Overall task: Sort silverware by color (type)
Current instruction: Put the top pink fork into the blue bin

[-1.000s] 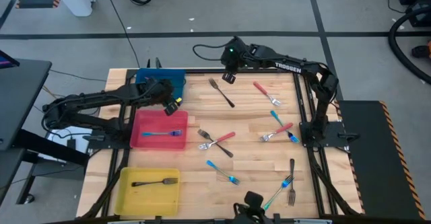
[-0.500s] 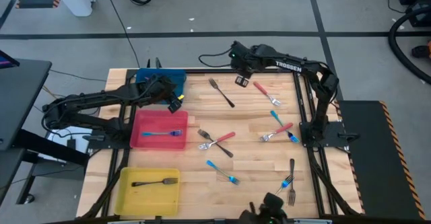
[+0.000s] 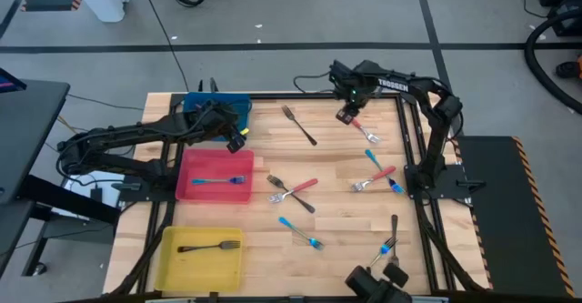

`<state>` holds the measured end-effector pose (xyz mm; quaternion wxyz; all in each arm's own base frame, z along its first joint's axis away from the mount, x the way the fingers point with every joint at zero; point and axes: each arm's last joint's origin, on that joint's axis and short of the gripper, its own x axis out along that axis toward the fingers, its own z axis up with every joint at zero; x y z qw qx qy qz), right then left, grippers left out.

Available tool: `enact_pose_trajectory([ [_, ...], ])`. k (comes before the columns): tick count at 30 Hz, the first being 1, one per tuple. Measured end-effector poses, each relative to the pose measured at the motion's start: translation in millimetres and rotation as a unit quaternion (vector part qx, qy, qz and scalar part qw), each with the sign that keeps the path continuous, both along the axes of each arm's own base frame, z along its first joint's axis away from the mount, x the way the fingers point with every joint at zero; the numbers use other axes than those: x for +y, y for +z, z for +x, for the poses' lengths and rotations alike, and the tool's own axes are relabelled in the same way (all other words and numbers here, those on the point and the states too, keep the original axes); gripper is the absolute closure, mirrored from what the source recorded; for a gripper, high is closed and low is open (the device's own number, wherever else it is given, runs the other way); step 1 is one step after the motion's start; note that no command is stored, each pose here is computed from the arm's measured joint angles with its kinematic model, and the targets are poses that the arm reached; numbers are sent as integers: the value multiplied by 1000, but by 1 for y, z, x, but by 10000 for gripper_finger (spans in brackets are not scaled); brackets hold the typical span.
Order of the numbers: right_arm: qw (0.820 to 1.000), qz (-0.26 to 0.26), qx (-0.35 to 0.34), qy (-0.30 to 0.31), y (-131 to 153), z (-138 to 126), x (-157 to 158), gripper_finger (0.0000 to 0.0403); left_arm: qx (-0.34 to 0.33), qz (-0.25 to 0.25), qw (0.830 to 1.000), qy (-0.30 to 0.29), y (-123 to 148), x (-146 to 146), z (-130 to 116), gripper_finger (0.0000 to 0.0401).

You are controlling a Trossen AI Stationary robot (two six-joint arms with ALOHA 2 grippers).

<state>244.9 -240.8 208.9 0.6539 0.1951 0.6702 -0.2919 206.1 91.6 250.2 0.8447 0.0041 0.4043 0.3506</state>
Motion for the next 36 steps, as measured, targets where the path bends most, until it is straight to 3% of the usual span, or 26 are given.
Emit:
enact_pose_trajectory([
  [5,999,31,32,-4,-27,-13,9,284,0,0,1000,0,0,0,0,291],
  [11,999,28,28,4,-49,-18,14,283,-4,2,1000,0,1,0,1,291],
  [31,999,36,19,-5,-71,-32,18,287,-17,4,1000,3,2,1,2,291],
  [36,999,37,17,-7,-71,-32,18,314,-18,4,1000,3,2,1,2,291],
])
